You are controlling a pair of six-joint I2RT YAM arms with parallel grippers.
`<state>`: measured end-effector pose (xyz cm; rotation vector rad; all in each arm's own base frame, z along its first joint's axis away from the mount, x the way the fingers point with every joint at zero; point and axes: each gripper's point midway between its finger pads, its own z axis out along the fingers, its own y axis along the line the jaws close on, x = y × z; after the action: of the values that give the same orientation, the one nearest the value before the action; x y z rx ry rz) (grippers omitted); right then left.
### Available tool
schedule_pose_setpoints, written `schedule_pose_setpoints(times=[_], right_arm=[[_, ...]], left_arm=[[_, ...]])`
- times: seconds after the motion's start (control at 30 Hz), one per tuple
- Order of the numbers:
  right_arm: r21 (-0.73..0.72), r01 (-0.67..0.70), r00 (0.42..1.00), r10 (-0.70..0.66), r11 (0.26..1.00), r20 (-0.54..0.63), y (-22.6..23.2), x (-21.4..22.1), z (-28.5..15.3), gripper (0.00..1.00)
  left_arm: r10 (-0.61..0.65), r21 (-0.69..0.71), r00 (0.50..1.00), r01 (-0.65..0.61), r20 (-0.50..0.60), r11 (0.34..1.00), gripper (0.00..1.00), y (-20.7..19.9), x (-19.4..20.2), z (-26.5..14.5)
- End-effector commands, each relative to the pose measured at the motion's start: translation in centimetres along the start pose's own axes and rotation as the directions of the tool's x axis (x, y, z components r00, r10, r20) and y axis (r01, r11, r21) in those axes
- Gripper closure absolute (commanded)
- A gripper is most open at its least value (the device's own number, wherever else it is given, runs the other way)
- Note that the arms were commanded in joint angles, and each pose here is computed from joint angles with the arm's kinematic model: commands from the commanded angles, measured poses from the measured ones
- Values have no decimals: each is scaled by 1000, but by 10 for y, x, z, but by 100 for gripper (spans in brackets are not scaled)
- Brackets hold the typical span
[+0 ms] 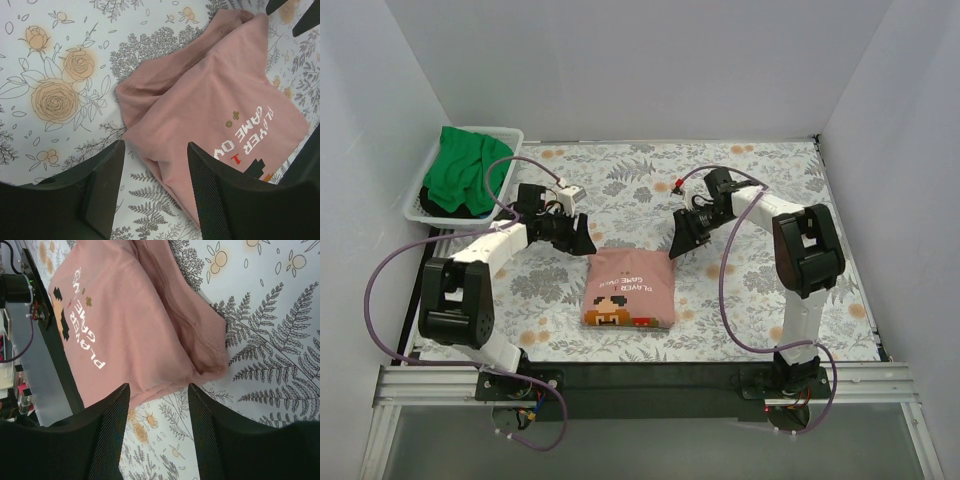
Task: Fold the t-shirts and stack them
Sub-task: Fold the tshirt
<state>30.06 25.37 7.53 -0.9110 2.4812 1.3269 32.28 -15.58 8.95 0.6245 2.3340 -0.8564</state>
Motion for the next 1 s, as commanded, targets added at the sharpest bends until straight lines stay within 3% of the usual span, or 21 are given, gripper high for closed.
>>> schedule_pose_setpoints(times=[0.0,0.23,0.37,0.63,0.77,0.87,0.97], right_arm=[[2,12,1000,-12,1000,-7,-8,-5,11,43],[-21,11,1000,-12,1000,-27,-5,-4,21,44],[-27,13,1000,-14,1000,-25,-5,-6,22,50],[-10,13,1000,-13,1000,-27,-8,-6,22,72],[-3,13,999,-13,1000,-29,-9,-6,22,83],[-3,16,1000,-16,1000,-27,-9,-7,22,97],[-6,17,1000,-17,1000,-26,-9,-7,22,99]], left_arm=[[-28,40,1000,28,-10,999,48,3,-8,-4],[-50,109,998,54,-38,993,48,-1,-5,2],[-71,142,996,78,-52,987,51,-4,1,6],[-90,101,994,97,-69,990,60,10,5,16],[-85,58,994,90,-69,994,60,18,3,16],[-83,53,994,86,-67,995,59,18,4,14],[-99,75,993,104,-70,992,60,12,5,14]])
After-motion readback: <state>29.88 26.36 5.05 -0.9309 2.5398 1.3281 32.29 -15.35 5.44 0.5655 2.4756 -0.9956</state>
